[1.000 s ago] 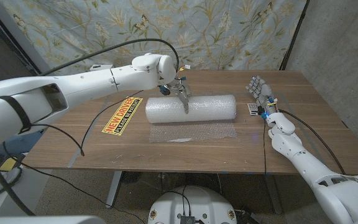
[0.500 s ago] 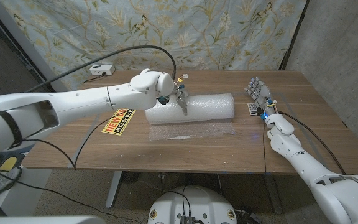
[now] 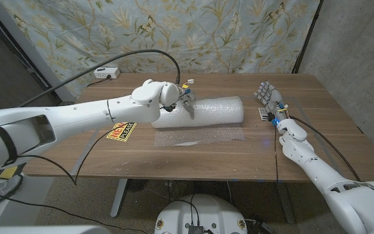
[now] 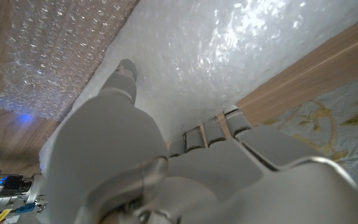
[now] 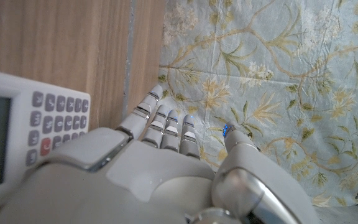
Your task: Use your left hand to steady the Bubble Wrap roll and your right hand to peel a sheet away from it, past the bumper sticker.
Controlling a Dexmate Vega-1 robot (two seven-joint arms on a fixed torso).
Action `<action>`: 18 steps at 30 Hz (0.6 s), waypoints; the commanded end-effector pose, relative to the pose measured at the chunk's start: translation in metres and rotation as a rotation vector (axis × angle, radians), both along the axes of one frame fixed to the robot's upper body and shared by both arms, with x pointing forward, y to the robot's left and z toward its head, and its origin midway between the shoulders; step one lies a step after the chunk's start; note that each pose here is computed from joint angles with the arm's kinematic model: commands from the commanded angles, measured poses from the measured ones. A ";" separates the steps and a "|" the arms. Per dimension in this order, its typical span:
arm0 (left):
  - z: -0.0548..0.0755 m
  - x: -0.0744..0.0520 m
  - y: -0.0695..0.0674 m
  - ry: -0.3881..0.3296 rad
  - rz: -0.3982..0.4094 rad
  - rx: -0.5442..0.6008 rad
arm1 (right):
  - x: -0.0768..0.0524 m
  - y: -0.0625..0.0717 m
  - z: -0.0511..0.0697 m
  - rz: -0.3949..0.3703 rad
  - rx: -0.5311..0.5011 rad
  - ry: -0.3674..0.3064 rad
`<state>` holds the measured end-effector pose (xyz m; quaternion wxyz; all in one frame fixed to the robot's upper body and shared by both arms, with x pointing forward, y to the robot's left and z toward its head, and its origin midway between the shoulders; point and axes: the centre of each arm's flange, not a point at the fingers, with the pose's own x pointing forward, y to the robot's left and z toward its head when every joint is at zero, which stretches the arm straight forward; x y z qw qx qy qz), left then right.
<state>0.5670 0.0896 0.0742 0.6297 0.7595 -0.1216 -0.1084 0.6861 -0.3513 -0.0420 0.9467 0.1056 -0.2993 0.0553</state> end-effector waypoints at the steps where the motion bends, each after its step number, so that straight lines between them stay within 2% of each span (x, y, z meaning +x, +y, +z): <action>1: 0.001 0.000 0.005 -0.040 -0.010 -0.026 | 0.001 0.000 -0.001 0.002 -0.018 0.016; 6: 0.006 0.000 0.009 -0.050 -0.014 -0.055 | 0.001 0.000 0.001 0.000 -0.030 0.021; 12: 0.018 0.002 0.017 -0.059 -0.011 -0.122 | 0.003 0.001 0.003 0.002 -0.045 0.028; 18: 0.029 0.004 0.028 -0.057 -0.005 -0.220 | 0.006 0.005 0.007 0.006 -0.066 0.040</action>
